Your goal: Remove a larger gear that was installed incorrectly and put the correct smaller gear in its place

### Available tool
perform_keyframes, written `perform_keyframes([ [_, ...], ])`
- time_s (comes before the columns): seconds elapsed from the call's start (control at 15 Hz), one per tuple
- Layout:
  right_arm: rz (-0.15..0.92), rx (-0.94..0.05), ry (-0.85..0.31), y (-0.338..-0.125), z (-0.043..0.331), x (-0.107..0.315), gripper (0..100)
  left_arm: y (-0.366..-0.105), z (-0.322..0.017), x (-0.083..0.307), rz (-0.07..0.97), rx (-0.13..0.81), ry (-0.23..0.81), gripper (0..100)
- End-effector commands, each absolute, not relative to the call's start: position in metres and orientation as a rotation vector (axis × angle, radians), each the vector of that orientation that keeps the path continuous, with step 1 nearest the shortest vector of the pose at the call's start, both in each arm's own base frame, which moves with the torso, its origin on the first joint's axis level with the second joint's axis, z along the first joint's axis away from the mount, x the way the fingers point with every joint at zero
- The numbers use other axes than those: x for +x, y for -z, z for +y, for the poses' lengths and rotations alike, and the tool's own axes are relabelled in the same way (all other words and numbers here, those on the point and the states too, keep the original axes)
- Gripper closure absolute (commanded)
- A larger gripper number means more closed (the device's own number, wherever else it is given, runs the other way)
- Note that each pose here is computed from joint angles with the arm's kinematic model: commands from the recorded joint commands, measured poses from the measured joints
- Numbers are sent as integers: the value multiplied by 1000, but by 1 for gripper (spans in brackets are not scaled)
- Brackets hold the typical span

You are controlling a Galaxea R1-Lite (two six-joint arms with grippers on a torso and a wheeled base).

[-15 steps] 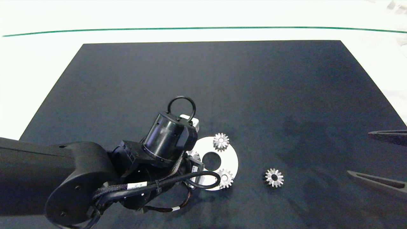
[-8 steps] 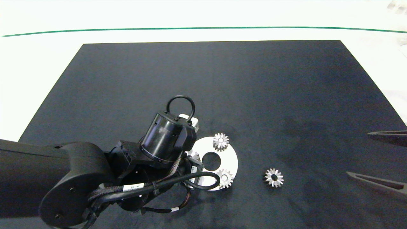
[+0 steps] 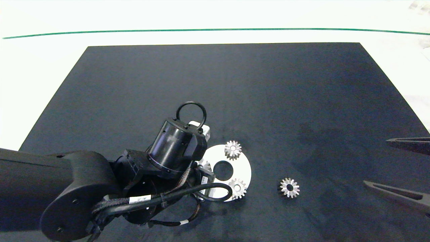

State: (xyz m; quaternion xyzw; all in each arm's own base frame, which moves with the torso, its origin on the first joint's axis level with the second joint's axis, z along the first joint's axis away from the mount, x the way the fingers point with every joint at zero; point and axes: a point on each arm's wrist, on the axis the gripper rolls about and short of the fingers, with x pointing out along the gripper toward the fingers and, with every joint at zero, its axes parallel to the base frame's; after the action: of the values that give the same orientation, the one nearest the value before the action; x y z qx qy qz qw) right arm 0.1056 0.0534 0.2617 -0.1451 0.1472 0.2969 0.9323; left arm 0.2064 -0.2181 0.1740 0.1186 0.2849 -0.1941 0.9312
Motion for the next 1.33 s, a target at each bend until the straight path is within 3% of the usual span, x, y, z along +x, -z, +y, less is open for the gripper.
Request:
perform_keyframes([
  [0.07,304,-299,-610,-261,54,106,0,-175,-218,206,579,239,395,90],
  [1.33,307,-303,-623,-260,55,105,0,-216,-186,182,520,248,405,90],
])
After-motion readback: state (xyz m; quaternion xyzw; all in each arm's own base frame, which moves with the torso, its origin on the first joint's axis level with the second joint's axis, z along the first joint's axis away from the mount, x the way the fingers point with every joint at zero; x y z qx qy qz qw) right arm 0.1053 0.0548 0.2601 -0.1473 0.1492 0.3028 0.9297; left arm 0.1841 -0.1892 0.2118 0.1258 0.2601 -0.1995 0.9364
